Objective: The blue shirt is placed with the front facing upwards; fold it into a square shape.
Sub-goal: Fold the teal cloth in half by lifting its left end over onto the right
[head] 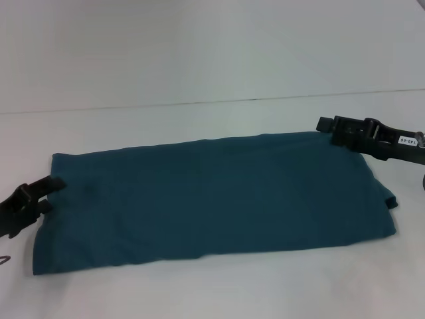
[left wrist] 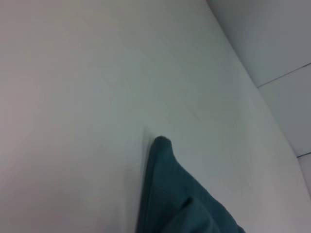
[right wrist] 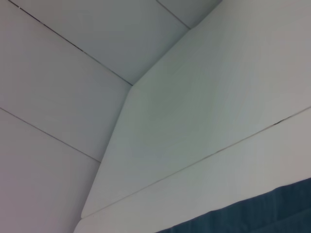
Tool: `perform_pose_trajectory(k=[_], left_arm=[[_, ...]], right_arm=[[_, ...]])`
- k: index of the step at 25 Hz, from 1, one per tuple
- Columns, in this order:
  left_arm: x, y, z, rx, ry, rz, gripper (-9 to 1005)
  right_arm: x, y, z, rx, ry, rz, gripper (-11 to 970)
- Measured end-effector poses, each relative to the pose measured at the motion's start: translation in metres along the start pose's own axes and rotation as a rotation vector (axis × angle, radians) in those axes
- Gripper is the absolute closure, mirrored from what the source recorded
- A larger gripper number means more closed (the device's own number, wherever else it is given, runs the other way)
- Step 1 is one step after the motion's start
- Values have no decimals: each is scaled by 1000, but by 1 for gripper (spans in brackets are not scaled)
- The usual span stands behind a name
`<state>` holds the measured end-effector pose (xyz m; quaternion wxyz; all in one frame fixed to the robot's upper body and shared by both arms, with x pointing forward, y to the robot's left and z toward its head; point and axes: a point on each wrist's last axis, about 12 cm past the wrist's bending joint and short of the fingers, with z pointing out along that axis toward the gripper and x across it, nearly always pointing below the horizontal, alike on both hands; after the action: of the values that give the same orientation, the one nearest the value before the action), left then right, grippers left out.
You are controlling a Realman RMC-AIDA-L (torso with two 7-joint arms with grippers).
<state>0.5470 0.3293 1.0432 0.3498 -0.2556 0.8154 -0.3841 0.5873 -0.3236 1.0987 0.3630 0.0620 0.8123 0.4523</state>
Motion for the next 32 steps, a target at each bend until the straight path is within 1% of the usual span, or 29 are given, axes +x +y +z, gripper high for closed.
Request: perform_pose_trajectory(k=[5,9,16,19,24,28,32], left_arm=[[8,5,-3,13,16,-30,334],[13,8,-2,8,30,-41,331],[14,9,2,-11,41,-30,325],[10,6,0,-3,33,-13,322],[-8,-3,-12,36,14,35,317],[-19,-8,-19,38,95,112,314],[-27,-11,-20,-16,161,200,310]], right_arm=[[0,-1,-1,2,-1,5,255],[0,-1,-1,3,-1,5,255],[0,-1,-1,3,-3,6,255],[0,-1,-1,3,-3,6,255],[0,-1,-1,3,-3,6,255],[0,-1,-2,3,-3,4,255],[0,-1,-2,5,-3,1,255]])
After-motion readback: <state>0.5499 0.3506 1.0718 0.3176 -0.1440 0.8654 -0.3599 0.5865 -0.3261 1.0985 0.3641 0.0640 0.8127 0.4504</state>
